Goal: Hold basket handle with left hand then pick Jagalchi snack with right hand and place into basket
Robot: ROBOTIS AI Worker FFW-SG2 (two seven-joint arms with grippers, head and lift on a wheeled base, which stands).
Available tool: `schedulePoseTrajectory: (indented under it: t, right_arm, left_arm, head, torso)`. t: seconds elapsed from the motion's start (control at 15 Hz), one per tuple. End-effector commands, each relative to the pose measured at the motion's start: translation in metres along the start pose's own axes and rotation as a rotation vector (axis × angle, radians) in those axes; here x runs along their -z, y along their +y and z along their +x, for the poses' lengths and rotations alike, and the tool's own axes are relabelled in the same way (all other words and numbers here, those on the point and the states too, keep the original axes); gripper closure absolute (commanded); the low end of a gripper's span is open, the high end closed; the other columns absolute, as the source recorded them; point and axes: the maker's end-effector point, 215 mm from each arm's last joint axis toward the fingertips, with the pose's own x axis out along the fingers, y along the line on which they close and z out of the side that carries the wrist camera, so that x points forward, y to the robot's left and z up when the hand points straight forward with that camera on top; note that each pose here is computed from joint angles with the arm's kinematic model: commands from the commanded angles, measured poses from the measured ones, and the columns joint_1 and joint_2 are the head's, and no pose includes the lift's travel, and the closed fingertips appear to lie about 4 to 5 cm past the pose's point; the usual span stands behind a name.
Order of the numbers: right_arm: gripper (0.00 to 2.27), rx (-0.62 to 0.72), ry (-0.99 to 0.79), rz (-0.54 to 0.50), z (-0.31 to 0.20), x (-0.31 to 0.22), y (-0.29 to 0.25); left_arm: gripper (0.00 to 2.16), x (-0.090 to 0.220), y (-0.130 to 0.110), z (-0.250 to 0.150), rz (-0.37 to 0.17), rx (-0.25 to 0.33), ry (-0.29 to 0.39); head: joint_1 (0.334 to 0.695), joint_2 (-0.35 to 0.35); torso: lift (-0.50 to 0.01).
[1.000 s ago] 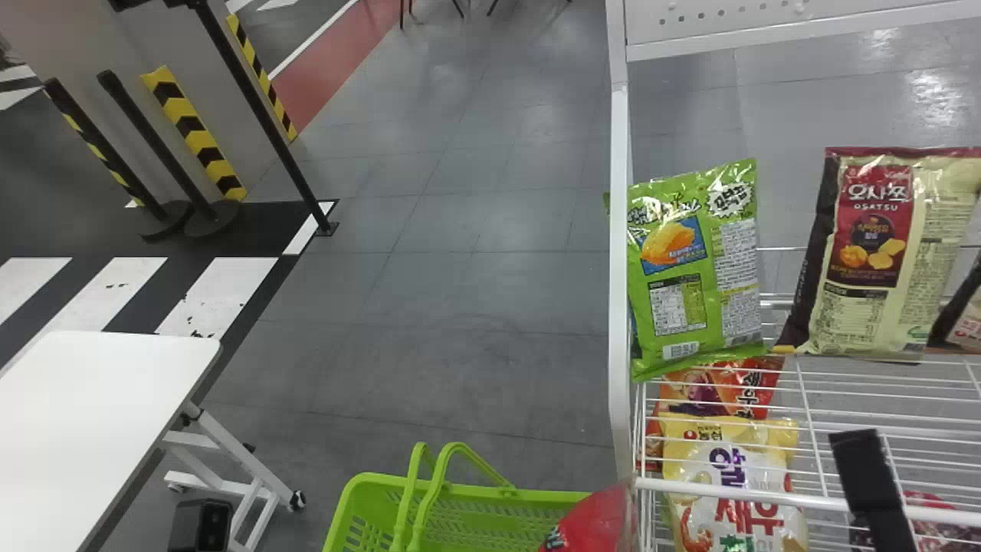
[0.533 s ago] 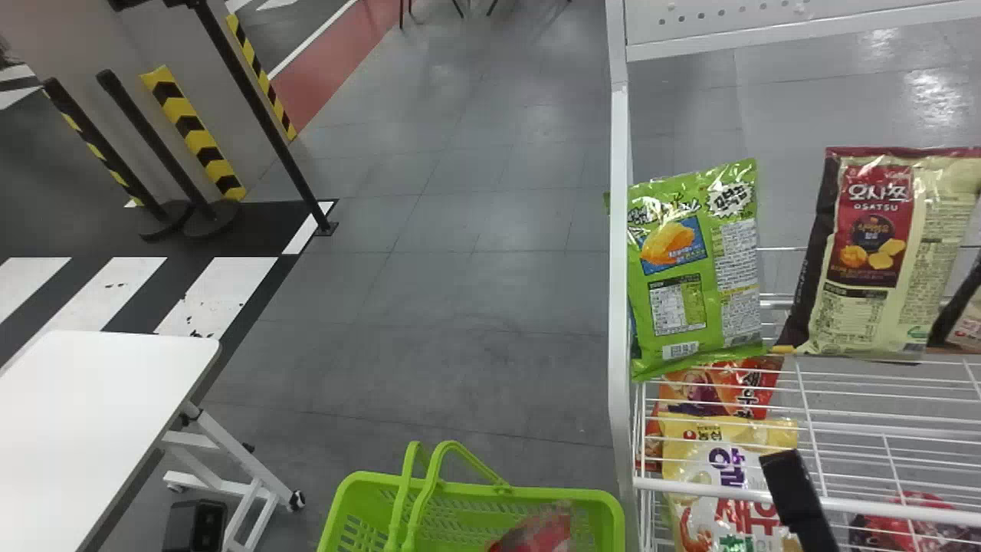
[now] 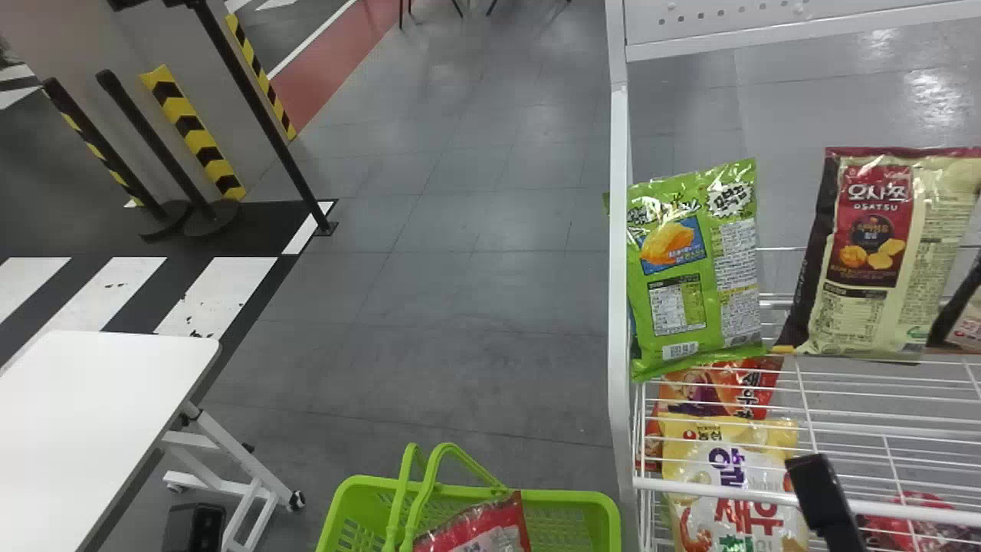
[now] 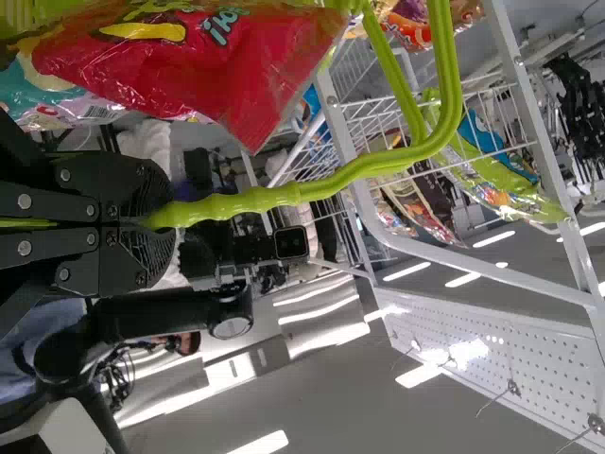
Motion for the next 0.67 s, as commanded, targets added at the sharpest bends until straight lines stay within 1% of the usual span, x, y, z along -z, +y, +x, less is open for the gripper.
schedulePoseTrajectory:
  t: [0.0, 0.07, 0.2, 0.33, 0.47, 0.6]
  right_arm:
    - [0.05, 0.113, -0.056, -0.043, -0.023, 0.000, -0.015]
    - [0.05, 0.164, -0.076, -0.044, -0.035, 0.005, -0.025]
    - [0.06, 0.219, -0.110, -0.032, -0.053, 0.017, -0.036]
    - [0.06, 0.256, -0.212, -0.052, -0.070, 0.006, -0.046]
    - [0.06, 0.274, -0.341, -0.109, -0.084, -0.014, -0.050]
    - [0.06, 0.339, -0.485, -0.192, -0.105, -0.035, -0.059]
  left_arm:
    - [2.15, -0.001, -0.002, -0.001, -0.001, 0.009, -0.002]
    - [2.15, -0.002, -0.001, -0.001, 0.000, 0.009, -0.003]
    - [2.15, -0.003, -0.001, -0.002, 0.000, 0.008, -0.004]
    - [2.15, -0.004, 0.000, -0.001, 0.001, 0.007, -0.004]
    - [2.15, -0.006, 0.002, -0.002, 0.003, 0.007, -0.009]
    - [2.15, -0.007, 0.004, -0.002, -0.002, 0.006, -0.013]
  head:
    - [0.695, 0.350]
    - [0.695, 0.350]
    - [0.695, 0.350]
    - [0.695, 0.350]
    - [0.695, 0.350]
    - [0.695, 0.350]
  torso:
    - [-0.009]
    - [-0.009]
    - [-0.009]
    - [-0.009]
    - [-0.009]
    - [-0.009]
